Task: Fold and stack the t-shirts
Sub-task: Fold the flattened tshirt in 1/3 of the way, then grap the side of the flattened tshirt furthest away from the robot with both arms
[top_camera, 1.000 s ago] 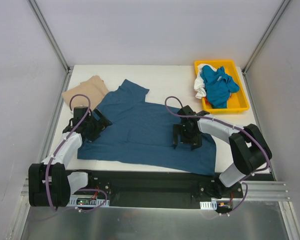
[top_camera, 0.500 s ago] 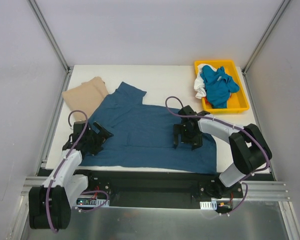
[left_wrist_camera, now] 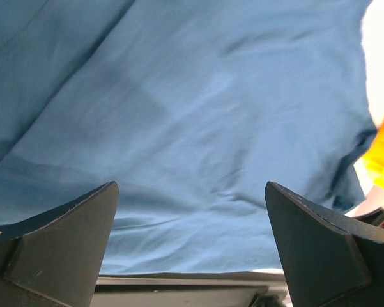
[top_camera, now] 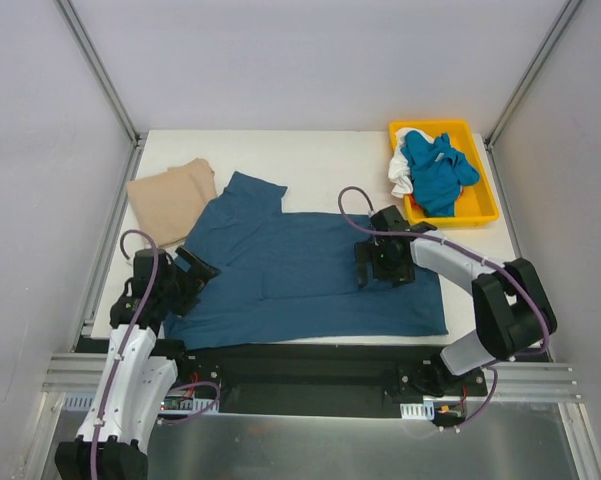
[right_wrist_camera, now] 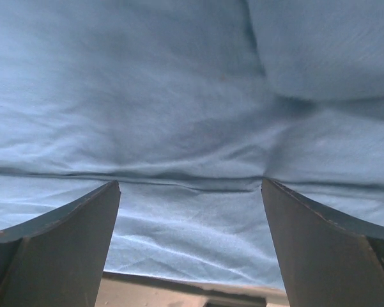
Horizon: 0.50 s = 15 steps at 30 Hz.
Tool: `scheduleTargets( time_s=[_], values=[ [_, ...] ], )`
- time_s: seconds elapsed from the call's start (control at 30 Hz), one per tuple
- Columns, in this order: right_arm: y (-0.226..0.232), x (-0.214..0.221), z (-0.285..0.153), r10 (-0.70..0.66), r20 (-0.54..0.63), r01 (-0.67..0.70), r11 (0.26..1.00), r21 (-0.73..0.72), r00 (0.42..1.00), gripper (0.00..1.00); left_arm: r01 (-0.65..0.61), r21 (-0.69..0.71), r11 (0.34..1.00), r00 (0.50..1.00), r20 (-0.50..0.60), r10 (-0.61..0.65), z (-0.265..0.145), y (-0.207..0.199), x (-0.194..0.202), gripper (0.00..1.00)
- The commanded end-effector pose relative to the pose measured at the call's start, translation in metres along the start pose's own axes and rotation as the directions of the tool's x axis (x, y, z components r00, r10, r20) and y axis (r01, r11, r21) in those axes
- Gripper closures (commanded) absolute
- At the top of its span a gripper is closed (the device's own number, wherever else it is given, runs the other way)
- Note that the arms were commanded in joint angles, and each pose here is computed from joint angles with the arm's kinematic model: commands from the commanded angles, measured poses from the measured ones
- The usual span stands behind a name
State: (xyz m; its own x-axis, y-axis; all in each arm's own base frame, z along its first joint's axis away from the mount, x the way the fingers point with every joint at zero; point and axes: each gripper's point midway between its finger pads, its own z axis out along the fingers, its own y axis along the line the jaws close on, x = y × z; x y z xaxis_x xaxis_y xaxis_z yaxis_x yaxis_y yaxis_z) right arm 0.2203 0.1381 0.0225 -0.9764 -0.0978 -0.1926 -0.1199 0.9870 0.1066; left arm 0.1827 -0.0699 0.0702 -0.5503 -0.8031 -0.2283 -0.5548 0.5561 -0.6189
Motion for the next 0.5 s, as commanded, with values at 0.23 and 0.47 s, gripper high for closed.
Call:
scheduleTargets(
  time_s=[0.23, 0.47],
  values=[
    [-0.016, -0.096, -0.068, 0.050, 0.485, 0.005, 0.994, -0.112, 0.873, 0.03, -0.218, -0.047, 0.975, 0.950, 0.220, 0.223, -0.010, -0.099, -0.111, 0.01],
    [-0.041, -0.116, -0.090, 0.162, 0.591, -0.086, 0.984, -0.155, 0.790, 0.03, -0.267, -0.077, 0.961, 0.931, 0.237, 0.278, 0.024, -0.146, -0.162, 0.01]
  ],
)
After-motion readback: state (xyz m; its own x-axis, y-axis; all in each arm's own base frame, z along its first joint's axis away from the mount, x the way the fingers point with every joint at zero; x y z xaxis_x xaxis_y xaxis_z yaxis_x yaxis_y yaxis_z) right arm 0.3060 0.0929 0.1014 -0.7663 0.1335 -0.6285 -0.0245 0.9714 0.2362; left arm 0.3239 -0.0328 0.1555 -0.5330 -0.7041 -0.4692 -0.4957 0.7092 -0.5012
